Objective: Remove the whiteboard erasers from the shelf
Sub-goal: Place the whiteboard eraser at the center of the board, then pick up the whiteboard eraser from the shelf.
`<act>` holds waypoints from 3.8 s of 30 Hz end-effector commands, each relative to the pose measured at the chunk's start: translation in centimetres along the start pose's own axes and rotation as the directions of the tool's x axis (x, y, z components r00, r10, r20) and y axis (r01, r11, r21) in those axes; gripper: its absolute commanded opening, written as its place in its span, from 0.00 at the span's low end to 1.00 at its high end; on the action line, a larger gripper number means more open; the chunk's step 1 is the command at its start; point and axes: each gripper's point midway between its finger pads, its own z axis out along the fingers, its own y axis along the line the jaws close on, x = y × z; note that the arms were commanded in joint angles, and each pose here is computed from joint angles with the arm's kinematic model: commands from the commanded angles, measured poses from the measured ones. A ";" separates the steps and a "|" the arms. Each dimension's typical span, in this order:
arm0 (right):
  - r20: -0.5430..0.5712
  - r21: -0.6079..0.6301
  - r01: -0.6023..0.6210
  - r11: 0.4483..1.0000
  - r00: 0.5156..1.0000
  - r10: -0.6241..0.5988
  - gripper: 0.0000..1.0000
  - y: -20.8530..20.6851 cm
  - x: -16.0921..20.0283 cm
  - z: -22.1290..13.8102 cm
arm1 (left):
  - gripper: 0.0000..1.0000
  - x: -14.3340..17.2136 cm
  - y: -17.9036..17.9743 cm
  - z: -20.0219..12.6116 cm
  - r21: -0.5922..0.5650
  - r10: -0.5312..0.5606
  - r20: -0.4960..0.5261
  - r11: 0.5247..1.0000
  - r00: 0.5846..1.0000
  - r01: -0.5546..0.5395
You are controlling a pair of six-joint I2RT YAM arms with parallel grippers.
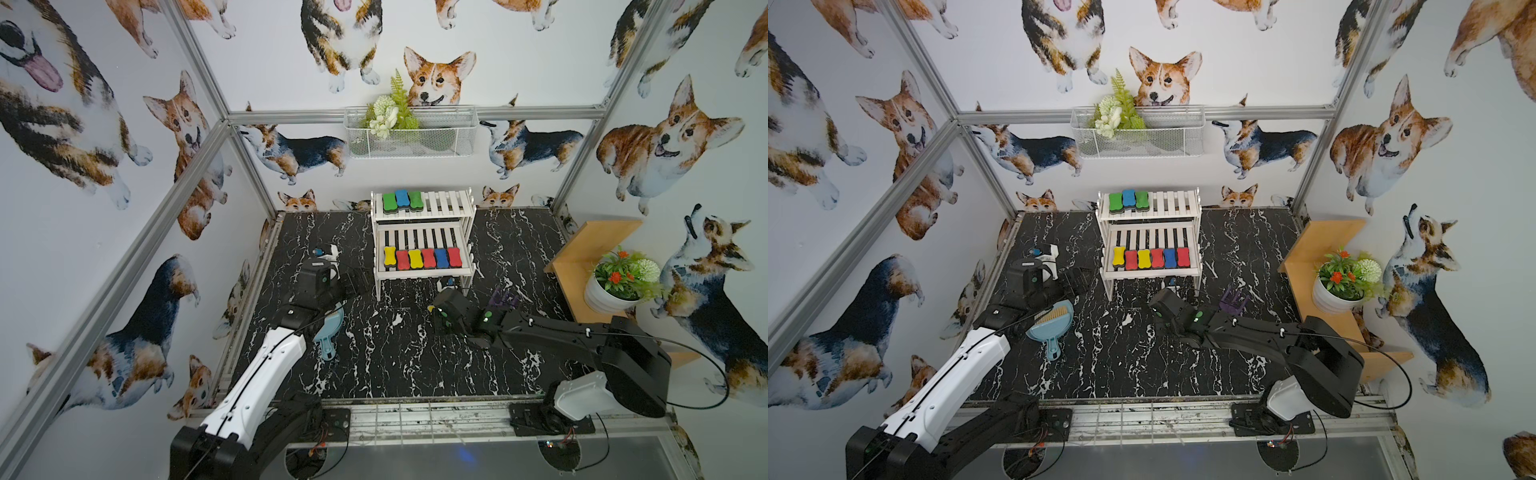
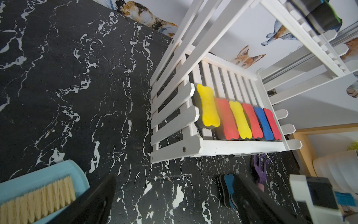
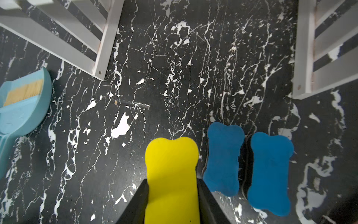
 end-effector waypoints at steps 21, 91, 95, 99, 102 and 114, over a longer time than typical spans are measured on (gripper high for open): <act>0.072 0.162 -0.086 0.983 0.995 0.075 0.38 0.1 0.9 5.5 | 1.00 0.2 0.0 0.1 0.001 0.001 -0.007 1.000 1.000 -0.001; 0.341 -0.053 0.079 0.995 0.938 -0.056 0.59 3.6 -33.7 -6.8 | 1.00 0.4 -0.3 0.4 0.017 0.010 -0.018 1.000 1.000 -0.010; 0.330 -0.050 0.077 0.996 0.942 -0.057 0.56 3.4 -33.6 -5.8 | 1.00 0.4 -0.3 0.3 0.014 0.012 -0.015 1.000 1.000 -0.012; 0.311 -0.043 0.080 0.996 0.948 -0.063 0.55 3.3 -33.3 -4.6 | 1.00 0.4 -0.2 0.3 0.012 0.013 -0.015 1.000 1.000 -0.013; 0.299 -0.028 0.077 0.997 0.952 -0.065 0.55 3.0 -33.0 -3.9 | 1.00 0.3 -0.2 0.3 0.010 0.014 -0.012 1.000 1.000 -0.014; 0.289 0.087 0.028 0.996 0.956 -0.052 0.51 -0.7 -31.8 -4.4 | 1.00 0.2 -0.2 0.1 0.006 0.016 -0.004 1.000 1.000 -0.016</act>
